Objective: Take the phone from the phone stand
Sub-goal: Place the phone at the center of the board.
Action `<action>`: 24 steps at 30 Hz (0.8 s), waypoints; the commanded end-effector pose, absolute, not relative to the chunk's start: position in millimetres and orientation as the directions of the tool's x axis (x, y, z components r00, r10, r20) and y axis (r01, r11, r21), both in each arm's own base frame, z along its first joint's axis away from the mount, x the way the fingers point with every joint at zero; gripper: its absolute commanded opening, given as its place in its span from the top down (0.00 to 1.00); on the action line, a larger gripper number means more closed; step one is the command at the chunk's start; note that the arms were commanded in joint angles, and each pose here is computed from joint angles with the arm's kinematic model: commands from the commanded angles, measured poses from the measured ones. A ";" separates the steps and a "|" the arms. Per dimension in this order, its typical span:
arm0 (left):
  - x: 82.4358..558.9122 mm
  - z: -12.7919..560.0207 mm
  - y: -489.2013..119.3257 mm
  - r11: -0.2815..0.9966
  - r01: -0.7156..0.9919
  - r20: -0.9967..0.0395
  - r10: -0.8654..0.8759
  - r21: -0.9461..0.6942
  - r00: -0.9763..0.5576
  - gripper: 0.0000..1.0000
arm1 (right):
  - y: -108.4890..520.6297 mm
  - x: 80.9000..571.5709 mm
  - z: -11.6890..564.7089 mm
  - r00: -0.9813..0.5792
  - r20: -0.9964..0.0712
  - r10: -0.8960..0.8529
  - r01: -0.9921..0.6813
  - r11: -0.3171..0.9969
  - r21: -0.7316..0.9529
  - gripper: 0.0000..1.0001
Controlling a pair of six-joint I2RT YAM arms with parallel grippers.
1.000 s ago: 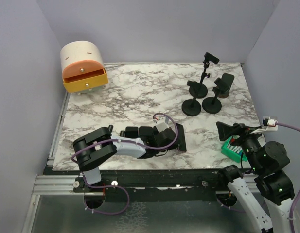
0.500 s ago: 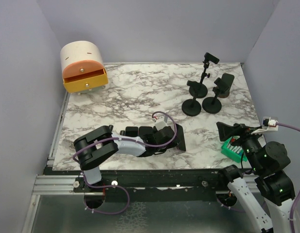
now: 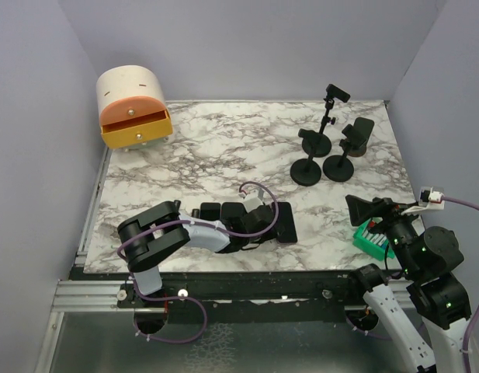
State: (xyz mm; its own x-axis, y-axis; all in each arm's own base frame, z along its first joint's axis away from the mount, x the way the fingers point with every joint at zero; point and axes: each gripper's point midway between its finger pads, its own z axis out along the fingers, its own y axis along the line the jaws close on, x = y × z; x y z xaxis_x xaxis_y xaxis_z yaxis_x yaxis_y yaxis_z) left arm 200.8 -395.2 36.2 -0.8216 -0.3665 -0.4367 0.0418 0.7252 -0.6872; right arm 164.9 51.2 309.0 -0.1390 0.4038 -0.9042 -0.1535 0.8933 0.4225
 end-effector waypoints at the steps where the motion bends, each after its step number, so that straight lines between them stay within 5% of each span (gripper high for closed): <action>1: 202.2 38.3 -392.5 0.713 0.036 -0.429 -0.380 -0.700 -0.820 0.66 | 52.7 161.8 311.6 -0.144 -0.901 0.409 -0.164 0.888 0.429 0.05; 16: 196.3 58.3 -379.4 0.695 0.064 -0.440 -0.378 -0.716 -0.815 0.54 | 51.6 158.2 311.3 -0.152 -0.899 0.410 -0.160 0.888 0.432 0.05; 24: 192.9 117.5 -374.7 0.747 0.210 -0.600 -0.298 -0.631 -0.742 0.59 | 71.3 169.8 296.8 -0.265 -0.881 0.392 -0.189 0.875 0.446 0.06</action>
